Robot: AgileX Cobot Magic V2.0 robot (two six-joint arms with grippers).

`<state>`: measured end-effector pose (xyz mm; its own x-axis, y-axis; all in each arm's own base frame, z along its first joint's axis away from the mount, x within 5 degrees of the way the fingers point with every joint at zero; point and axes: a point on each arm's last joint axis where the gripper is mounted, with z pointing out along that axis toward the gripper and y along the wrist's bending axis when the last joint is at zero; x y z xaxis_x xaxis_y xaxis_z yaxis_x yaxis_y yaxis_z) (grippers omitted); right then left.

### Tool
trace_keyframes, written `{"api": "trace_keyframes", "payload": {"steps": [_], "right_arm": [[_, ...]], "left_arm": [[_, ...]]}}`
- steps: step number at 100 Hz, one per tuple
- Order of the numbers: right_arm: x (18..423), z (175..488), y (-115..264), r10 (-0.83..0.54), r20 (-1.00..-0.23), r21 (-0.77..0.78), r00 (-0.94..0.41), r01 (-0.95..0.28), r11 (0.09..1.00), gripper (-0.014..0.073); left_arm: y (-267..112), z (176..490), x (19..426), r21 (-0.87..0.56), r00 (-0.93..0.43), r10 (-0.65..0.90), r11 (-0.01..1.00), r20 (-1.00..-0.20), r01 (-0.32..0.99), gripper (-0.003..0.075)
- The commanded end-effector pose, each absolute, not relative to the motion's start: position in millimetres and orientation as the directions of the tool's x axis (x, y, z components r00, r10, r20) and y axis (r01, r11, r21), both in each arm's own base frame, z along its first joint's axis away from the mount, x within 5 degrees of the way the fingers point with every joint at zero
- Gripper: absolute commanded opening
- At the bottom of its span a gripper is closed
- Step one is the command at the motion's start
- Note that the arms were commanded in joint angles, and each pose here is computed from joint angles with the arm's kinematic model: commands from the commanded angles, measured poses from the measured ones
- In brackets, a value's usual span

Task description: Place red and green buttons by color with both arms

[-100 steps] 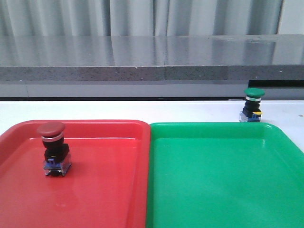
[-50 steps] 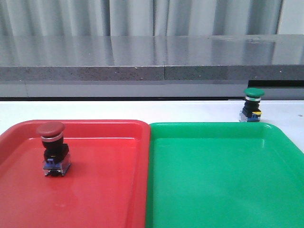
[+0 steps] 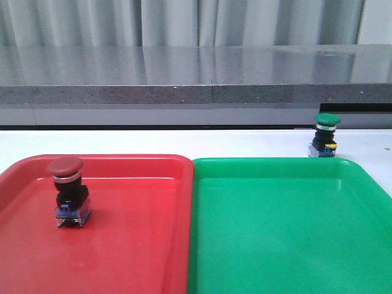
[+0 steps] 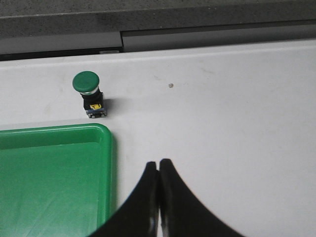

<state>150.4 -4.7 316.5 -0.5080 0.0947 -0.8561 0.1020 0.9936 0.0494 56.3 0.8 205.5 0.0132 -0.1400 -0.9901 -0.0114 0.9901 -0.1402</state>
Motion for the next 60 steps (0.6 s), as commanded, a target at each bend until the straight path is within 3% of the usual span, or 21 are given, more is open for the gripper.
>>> {"api": "trace_keyframes", "payload": {"steps": [1, 10, 20, 27, 60], "right_arm": [[172, 340, -1, 0.078, -0.892, 0.051, -0.446, 0.072, 0.996, 0.0053], [191, 344, 2, 0.099, -0.877, 0.078, -0.47, 0.064, 0.995, 0.0237], [212, 342, 4, 0.112, -0.855, 0.089, -0.507, 0.069, 0.994, 0.0502], [227, 339, 4, 0.117, -0.825, 0.089, -0.552, 0.076, 0.993, 0.0597], [308, 325, 30, 0.082, -0.598, 0.064, -0.797, 0.054, 0.996, 0.0595]], "left_arm": [[1, 211, 53, -0.147, 0.113, -0.147, 0.989, -0.983, 0.002, -0.002], [1, 211, 53, -0.147, 0.113, -0.147, 0.989, -0.983, 0.002, -0.002], [1, 211, 53, -0.147, 0.113, -0.147, 0.989, -0.983, 0.002, -0.002], [1, 211, 53, -0.147, 0.113, -0.147, 0.989, -0.983, 0.002, -0.002], [1, 211, 53, -0.147, 0.113, -0.147, 0.989, -0.983, 0.002, -0.002]]}}
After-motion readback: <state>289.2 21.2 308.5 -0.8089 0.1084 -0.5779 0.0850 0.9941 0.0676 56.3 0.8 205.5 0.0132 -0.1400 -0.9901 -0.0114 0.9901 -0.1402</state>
